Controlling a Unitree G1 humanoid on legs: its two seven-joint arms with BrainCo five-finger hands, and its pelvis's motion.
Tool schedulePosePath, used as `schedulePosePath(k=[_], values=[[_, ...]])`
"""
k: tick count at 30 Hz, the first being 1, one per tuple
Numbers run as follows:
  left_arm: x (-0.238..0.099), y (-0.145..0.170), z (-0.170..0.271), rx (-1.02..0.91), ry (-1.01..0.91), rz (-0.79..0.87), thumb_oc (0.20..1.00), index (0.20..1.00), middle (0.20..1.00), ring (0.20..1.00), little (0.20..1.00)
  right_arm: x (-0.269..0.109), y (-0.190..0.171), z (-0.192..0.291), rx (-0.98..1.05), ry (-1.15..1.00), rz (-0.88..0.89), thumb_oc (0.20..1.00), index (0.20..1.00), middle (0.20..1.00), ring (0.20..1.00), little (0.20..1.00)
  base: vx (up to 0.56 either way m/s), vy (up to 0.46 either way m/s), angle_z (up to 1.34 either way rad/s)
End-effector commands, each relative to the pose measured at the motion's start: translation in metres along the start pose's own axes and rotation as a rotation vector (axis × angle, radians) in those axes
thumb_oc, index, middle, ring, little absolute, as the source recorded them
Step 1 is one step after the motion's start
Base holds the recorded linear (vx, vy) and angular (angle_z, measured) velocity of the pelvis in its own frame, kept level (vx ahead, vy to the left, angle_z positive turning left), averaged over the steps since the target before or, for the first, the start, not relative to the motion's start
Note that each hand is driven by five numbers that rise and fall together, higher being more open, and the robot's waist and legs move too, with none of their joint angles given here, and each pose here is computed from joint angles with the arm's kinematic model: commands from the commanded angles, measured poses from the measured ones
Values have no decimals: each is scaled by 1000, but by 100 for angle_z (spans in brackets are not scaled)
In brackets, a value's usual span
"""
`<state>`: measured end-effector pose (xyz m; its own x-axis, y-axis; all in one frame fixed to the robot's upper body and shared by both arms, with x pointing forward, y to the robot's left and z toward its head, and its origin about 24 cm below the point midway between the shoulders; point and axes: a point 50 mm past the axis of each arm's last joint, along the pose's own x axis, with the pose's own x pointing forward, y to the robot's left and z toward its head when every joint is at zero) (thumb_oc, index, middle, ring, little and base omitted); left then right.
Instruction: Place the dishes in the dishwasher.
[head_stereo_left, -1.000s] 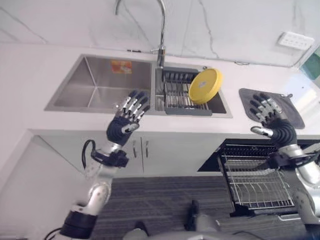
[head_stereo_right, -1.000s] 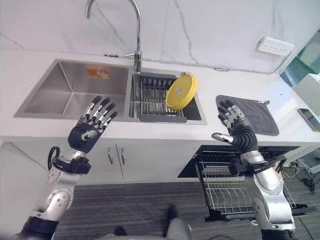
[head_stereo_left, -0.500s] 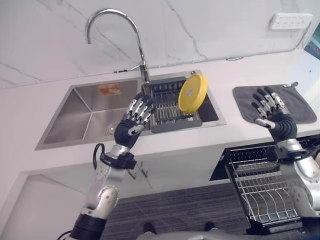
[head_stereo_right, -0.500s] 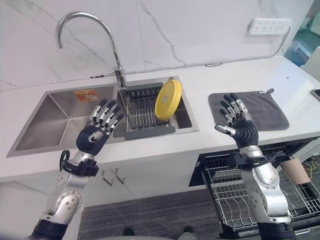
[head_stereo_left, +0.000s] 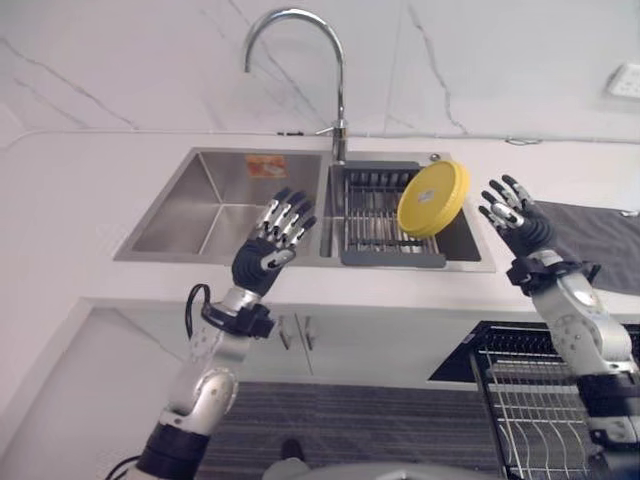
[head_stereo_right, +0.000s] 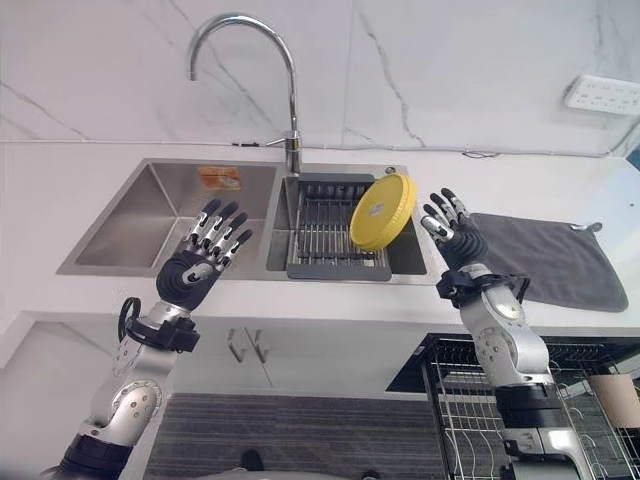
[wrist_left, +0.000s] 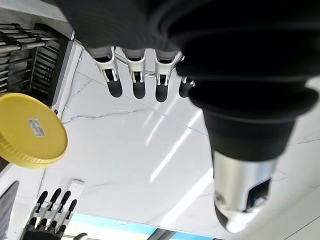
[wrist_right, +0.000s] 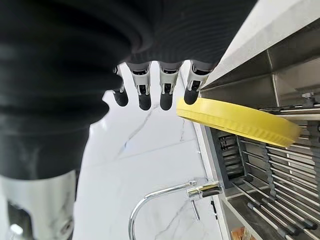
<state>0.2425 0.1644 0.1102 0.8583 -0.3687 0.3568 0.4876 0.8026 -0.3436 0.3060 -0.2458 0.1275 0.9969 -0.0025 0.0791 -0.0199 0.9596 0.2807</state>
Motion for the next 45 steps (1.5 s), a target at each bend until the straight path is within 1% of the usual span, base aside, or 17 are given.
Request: schedulePosePath(k=[1,6,17,26,36,45], values=[[15,-5,15,38,-64,-62,1000,1000,1000,1000,1000,13,-2,39,15,-132,-37,1000,1000,1000,1000,1000,-15,7,19],[16,-3,13,28,-47,-71,1000,1000,1000,1000,1000,28,-24,48,19,-97,-146,1000,1000,1000,1000,1000,-2,1,8],[18,-2,12,19,-34,-69,1000,1000,1000,1000,1000,38,-46,64,-17,-70,-246,1000,1000,1000,1000,1000,2,0,3],[19,0,11,21,-19,-75,1000,1000,1000,1000,1000,40,-57,55,59,10,-246,1000,1000,1000,1000,1000,0,0,0],[22,-1,10,23,3,-82,1000,1000,1000,1000,1000,48,-63,53,13,111,-251,1000,1000,1000,1000,1000,10,-3,3],[23,0,10,22,13,-87,1000,1000,1000,1000,1000,54,-64,56,5,151,-251,1000,1000,1000,1000,1000,8,-2,3]])
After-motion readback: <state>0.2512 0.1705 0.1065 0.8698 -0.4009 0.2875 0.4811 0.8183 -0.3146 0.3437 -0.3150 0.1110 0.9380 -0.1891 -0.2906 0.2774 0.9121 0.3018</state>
